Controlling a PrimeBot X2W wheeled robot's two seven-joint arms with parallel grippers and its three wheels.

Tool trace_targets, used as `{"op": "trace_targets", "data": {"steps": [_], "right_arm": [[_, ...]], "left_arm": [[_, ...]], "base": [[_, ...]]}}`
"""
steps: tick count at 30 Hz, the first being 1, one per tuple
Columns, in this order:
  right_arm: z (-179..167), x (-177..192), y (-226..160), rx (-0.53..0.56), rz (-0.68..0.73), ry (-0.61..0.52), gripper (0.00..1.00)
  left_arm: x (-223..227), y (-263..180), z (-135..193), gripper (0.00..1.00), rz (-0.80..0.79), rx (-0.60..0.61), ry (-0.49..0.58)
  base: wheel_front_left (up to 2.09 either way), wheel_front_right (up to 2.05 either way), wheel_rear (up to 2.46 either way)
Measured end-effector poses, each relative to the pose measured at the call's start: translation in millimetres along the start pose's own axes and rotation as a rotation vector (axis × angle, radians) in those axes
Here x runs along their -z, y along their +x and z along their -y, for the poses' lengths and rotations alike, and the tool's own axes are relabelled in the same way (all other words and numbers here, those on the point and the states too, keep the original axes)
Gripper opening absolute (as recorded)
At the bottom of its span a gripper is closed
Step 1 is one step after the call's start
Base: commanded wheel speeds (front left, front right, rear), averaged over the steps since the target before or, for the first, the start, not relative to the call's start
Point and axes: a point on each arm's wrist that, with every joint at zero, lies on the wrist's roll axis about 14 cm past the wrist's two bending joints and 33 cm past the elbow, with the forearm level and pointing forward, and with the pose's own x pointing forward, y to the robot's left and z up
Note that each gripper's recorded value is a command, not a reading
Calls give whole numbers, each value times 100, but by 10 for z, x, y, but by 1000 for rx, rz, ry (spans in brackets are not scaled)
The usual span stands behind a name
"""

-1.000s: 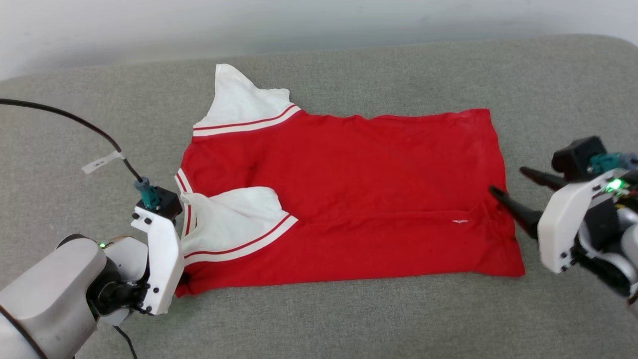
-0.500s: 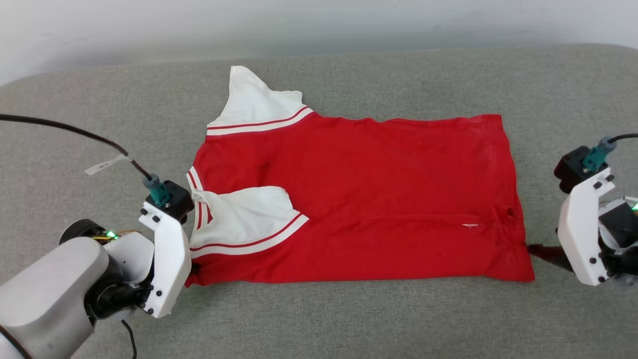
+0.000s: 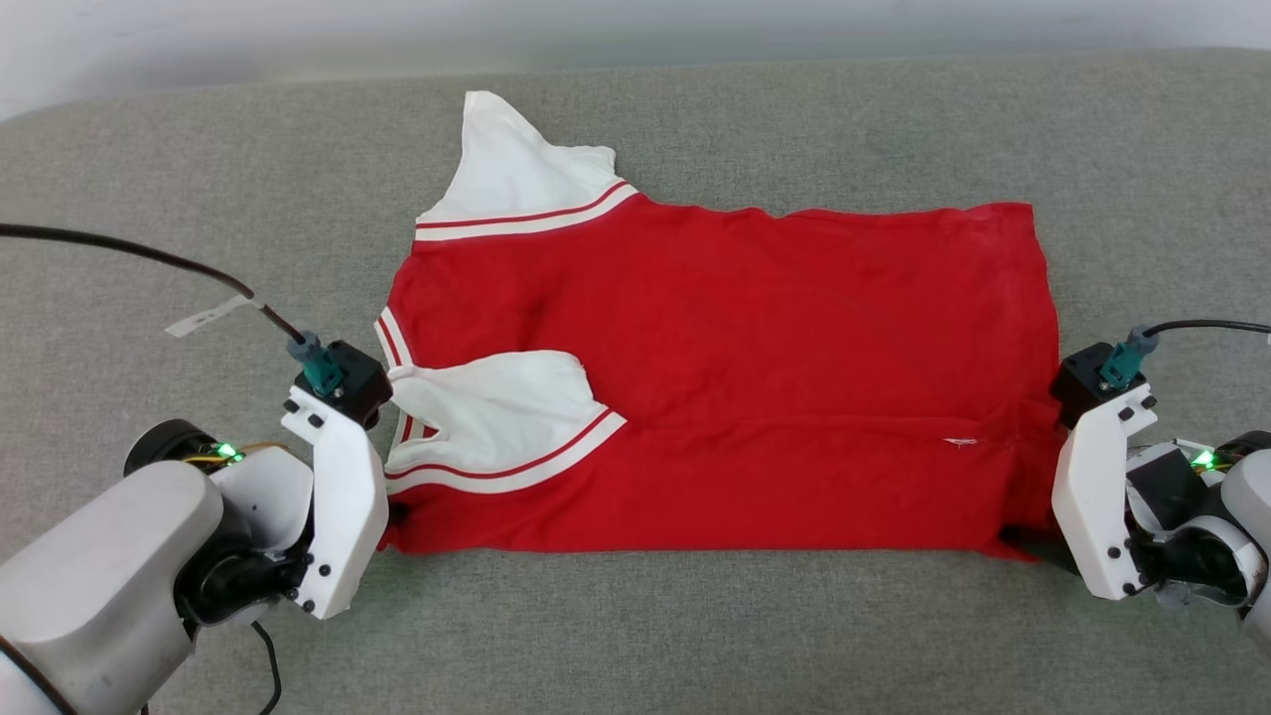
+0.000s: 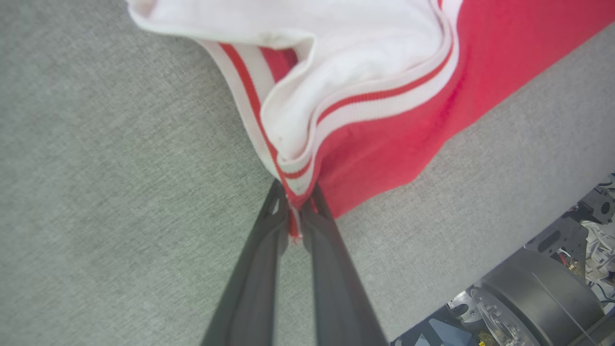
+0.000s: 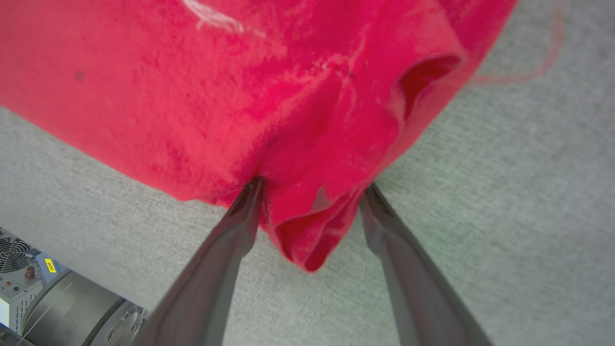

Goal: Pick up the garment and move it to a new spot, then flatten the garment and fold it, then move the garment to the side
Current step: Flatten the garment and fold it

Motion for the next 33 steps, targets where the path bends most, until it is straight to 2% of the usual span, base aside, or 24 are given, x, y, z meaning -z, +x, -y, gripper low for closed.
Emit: {"op": "trace_targets", "data": {"steps": [1, 2, 3, 9, 16, 24, 33], "right_arm": [[-3, 0, 3, -1, 5, 0, 100], [-3, -7, -2, 0, 15, 2, 46], [2, -23, -13, 0, 32, 7, 2], [-69, -191, -183, -1, 158, -12, 0], [-34, -248, -579, 31, 265, -58, 0], [-60, 115, -767, 27, 257, -62, 0], [-73, 535, -589, 2, 176, 24, 0]], "left_arm": [[1, 3, -5, 0, 0, -1, -1], [3, 3, -7, 0, 2, -2, -2], [9, 2, -5, 0, 5, -2, -6], [32, -95, 33, 0, 37, -4, -19], [146, -284, 146, 0, 68, 8, -20], [450, -401, 381, 0, 50, 39, -35], [794, -261, 460, 0, -33, 51, -77]], "base": [[0, 0, 0], [0, 0, 0], [0, 0, 0], [0, 0, 0], [0, 0, 0], [0, 0, 0], [0, 0, 0]]}}
